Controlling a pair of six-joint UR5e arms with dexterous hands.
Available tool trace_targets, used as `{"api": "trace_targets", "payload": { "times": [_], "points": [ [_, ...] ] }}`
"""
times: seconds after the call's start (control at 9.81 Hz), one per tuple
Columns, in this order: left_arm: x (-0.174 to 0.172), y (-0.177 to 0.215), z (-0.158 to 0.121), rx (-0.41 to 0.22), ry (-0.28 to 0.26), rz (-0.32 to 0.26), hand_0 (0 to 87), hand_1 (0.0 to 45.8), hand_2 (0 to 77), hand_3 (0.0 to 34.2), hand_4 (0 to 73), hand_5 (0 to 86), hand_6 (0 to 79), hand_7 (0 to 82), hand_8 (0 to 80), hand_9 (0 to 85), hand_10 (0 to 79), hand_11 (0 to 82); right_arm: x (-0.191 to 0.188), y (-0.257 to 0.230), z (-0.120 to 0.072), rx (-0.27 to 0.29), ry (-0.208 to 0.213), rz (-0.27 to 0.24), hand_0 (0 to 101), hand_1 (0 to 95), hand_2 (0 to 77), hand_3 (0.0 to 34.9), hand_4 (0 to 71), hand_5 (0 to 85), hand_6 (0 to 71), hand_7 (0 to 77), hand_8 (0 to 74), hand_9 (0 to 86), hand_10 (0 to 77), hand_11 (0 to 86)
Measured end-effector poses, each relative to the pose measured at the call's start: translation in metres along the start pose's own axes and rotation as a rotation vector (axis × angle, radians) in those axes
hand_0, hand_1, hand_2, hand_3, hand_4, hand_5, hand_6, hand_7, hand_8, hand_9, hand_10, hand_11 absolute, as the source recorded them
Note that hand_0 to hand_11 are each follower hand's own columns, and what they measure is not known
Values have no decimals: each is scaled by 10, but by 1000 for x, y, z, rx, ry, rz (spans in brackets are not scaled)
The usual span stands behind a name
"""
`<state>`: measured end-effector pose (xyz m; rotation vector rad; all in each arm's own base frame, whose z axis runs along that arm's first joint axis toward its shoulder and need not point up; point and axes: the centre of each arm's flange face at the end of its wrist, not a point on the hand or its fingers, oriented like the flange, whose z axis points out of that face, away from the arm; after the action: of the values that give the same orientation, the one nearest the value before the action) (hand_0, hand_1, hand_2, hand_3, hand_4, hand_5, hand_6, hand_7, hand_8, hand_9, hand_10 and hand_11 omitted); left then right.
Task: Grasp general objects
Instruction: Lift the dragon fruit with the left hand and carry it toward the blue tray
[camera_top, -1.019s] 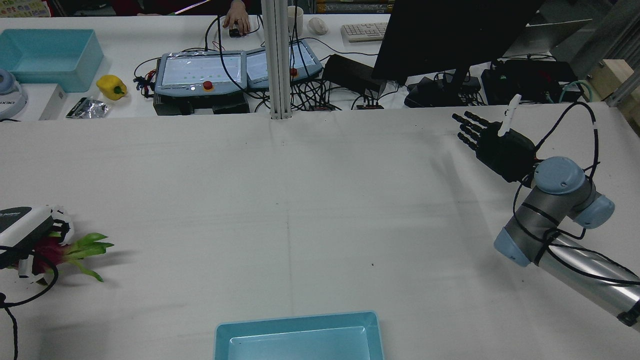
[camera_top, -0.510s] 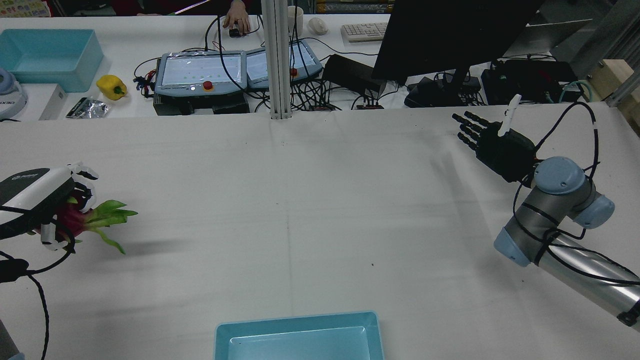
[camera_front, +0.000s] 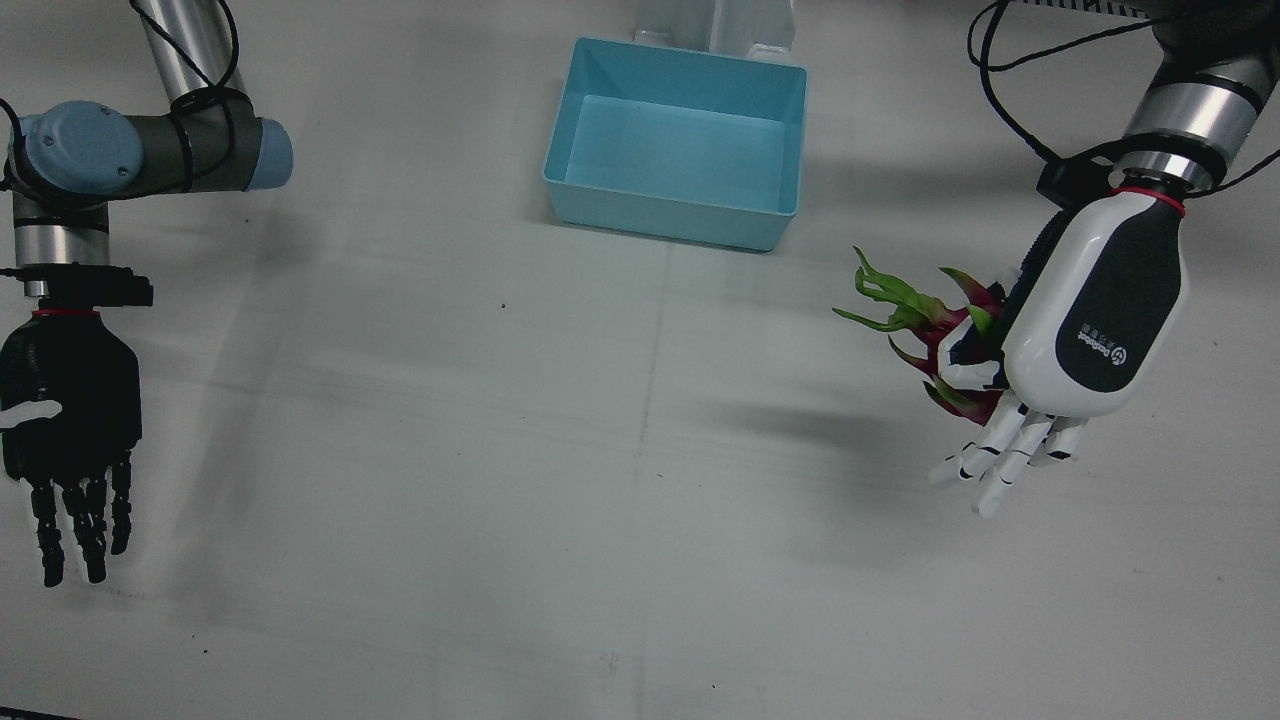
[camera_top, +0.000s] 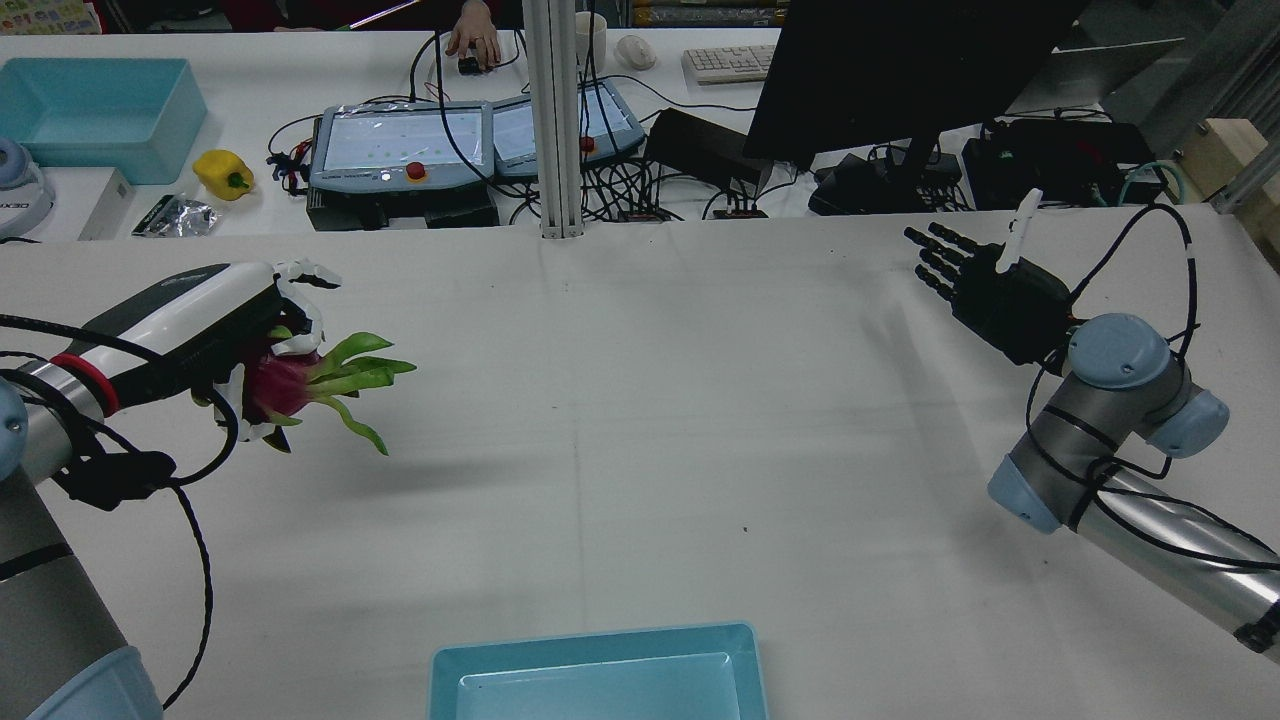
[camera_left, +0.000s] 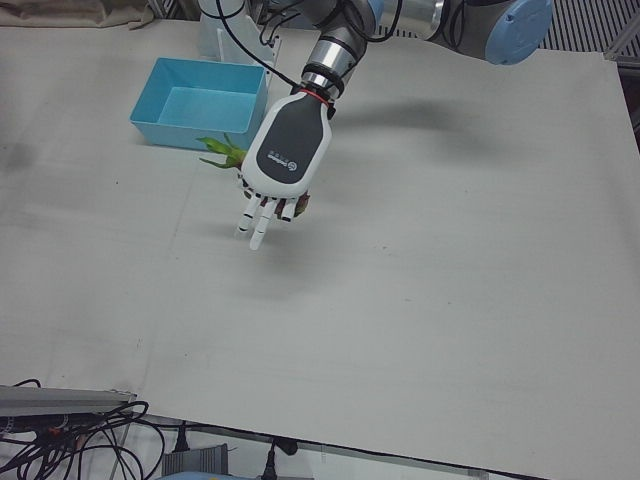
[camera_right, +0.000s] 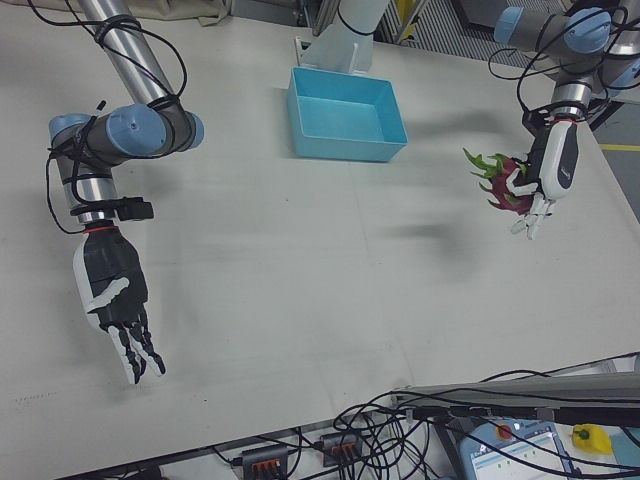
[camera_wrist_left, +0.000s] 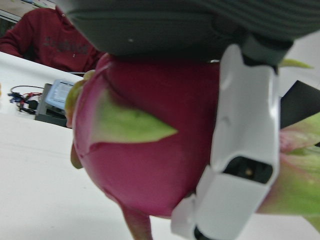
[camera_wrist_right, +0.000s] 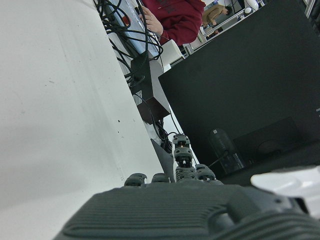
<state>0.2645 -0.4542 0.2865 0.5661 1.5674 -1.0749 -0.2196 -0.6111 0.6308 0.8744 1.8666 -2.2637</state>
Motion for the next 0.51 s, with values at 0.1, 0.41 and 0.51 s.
{"api": "trace_targets", "payload": {
  "times": [0.1,0.41,0.51],
  "points": [
    [13,10,4,-56,35,-20,805,0,507,4,704,704,82,213,104,33,98,595,0,0,0,0,0,0,0,65,16,0,0,0,0,0,0,11,0,5],
    [30,41,19,-279,124,-110,804,0,507,7,682,714,76,218,104,22,104,595,0,0,0,0,0,0,0,65,16,0,0,0,0,0,0,11,0,5],
    [33,49,22,-344,152,-152,805,0,507,0,682,714,76,218,104,22,104,595,0,0,0,0,0,0,0,65,16,0,0,0,0,0,0,11,0,5]
  ]
}}
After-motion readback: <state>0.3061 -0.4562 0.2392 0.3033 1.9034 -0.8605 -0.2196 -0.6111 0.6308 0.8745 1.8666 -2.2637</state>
